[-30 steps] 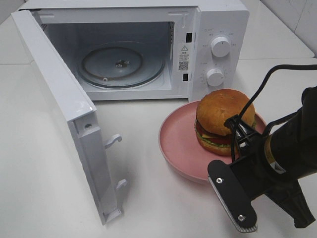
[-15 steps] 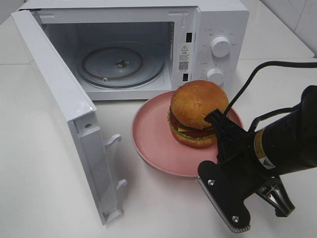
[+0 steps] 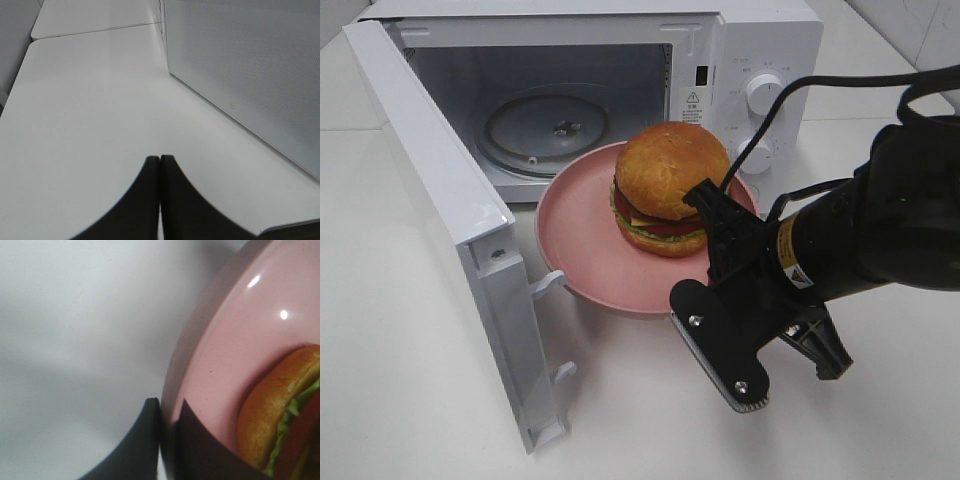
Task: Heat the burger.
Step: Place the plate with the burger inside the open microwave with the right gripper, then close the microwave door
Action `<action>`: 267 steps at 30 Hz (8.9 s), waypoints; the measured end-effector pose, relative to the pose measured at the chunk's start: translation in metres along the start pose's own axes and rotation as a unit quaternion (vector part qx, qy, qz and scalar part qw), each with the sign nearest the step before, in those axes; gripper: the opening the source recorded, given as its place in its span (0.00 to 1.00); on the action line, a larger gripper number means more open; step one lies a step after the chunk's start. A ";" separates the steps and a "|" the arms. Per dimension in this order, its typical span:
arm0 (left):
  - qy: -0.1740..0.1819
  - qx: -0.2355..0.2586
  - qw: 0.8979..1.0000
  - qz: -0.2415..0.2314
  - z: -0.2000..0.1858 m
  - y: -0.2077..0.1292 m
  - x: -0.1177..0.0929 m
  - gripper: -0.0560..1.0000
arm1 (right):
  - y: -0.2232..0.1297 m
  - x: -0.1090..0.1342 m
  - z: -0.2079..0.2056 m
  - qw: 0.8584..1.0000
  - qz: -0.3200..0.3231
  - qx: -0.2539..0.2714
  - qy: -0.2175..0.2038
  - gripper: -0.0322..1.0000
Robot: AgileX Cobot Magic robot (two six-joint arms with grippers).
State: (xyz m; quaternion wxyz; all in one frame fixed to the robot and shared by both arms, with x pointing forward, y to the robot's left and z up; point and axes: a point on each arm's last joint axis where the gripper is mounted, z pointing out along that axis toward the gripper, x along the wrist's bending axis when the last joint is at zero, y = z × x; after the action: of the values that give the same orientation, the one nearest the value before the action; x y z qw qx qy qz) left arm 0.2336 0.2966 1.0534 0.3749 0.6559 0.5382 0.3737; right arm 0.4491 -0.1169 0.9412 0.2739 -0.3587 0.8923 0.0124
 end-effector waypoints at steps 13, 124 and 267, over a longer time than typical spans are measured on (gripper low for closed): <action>0.000 0.000 1.000 0.000 0.000 0.000 0.000 0.05 | 0.005 -0.019 0.021 1.000 -0.025 -0.013 0.009 0.06; 0.000 0.000 1.000 0.000 0.000 0.000 0.000 0.05 | -0.011 -0.190 0.118 0.943 0.329 -0.017 0.040 0.47; 0.000 0.000 1.000 0.000 0.000 0.000 0.000 0.05 | -0.046 0.153 -0.203 0.470 0.879 0.073 -0.040 0.77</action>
State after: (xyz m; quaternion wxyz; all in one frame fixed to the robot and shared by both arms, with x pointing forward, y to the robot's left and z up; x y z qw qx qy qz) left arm 0.2336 0.2966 1.0534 0.3749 0.6559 0.5382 0.3737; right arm 0.2909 -0.2916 1.0454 0.1800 0.6356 0.7246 0.1963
